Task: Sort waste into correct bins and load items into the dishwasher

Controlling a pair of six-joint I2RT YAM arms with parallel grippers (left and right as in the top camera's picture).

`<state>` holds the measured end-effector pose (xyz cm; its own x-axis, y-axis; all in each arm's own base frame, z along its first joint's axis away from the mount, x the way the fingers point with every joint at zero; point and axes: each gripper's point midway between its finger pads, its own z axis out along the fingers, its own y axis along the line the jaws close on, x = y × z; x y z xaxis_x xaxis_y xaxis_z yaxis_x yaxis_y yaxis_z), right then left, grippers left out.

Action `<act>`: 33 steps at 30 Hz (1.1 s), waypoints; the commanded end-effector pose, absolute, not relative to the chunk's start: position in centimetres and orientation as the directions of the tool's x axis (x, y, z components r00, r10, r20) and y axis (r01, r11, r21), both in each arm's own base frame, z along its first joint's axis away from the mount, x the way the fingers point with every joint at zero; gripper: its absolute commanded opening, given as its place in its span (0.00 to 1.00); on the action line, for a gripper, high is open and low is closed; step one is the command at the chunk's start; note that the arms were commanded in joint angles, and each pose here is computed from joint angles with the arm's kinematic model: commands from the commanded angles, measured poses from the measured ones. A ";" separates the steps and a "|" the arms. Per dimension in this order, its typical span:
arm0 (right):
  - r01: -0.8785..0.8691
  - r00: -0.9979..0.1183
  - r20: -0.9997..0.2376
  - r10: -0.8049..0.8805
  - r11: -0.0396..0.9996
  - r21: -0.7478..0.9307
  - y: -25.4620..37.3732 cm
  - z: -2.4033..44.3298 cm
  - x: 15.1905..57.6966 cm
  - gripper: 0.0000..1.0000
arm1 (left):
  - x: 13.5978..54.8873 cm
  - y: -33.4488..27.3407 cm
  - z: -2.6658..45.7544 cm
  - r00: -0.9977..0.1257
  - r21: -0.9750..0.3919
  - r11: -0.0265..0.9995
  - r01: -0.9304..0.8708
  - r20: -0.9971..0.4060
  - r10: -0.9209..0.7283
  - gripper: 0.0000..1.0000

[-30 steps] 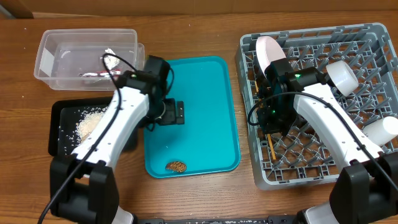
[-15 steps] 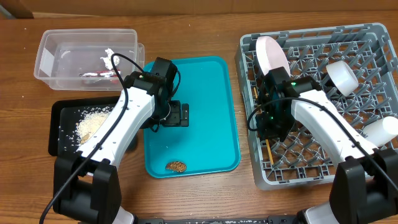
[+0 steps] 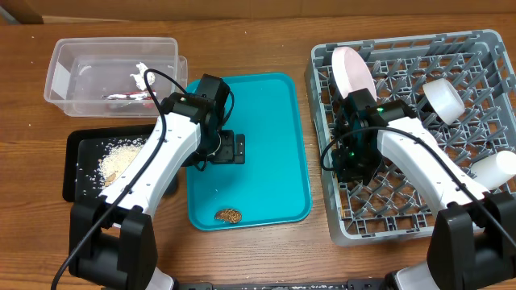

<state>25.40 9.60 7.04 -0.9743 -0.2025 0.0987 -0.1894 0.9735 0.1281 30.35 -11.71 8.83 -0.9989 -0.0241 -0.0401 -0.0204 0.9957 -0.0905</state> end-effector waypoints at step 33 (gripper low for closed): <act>-0.088 -0.989 -0.133 -0.064 0.980 0.181 10.0 16.1 29.1 0.45 | 29.7 -11.7 8.4 -0.996 -0.079 0.993 0.091 -0.019 0.090 1.00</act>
<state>27.34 10.62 12.17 -0.9858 -0.1672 0.0176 -0.1619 0.9724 0.1680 30.20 -11.66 8.82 -0.9992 0.0147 -0.0373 0.0179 0.9960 -0.0873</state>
